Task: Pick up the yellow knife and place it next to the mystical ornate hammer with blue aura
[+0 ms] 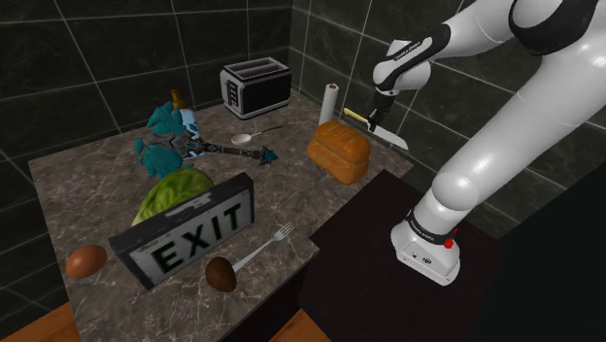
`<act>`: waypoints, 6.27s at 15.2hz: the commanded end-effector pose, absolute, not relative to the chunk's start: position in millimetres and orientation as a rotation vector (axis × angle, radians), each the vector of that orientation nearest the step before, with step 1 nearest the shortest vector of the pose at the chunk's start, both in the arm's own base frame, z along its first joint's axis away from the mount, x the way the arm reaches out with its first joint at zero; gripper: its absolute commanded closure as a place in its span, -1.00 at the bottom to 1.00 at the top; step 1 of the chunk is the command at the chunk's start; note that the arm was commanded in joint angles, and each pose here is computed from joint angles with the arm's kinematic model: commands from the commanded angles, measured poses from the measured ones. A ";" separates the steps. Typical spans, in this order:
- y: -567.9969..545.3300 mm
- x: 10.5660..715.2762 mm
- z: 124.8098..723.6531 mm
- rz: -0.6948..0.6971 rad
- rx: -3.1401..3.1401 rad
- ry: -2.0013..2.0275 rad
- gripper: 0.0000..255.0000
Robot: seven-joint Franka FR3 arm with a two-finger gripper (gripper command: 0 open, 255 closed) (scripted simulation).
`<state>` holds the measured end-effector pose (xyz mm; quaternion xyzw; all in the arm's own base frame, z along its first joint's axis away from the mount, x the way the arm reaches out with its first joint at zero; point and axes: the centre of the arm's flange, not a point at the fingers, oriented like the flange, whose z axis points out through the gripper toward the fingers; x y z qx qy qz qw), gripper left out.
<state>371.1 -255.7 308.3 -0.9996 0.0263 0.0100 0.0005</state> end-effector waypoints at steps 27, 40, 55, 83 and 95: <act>-256.7 371.1 457.8 0.032 -3.139 0.083 1.00; -198.5 442.9 487.5 0.032 -3.139 0.083 1.00; -73.9 596.7 487.5 0.032 -3.139 0.083 1.00; -32.2 648.0 366.1 0.032 -3.139 0.083 1.00; -32.2 648.0 302.7 0.032 -3.139 0.083 1.00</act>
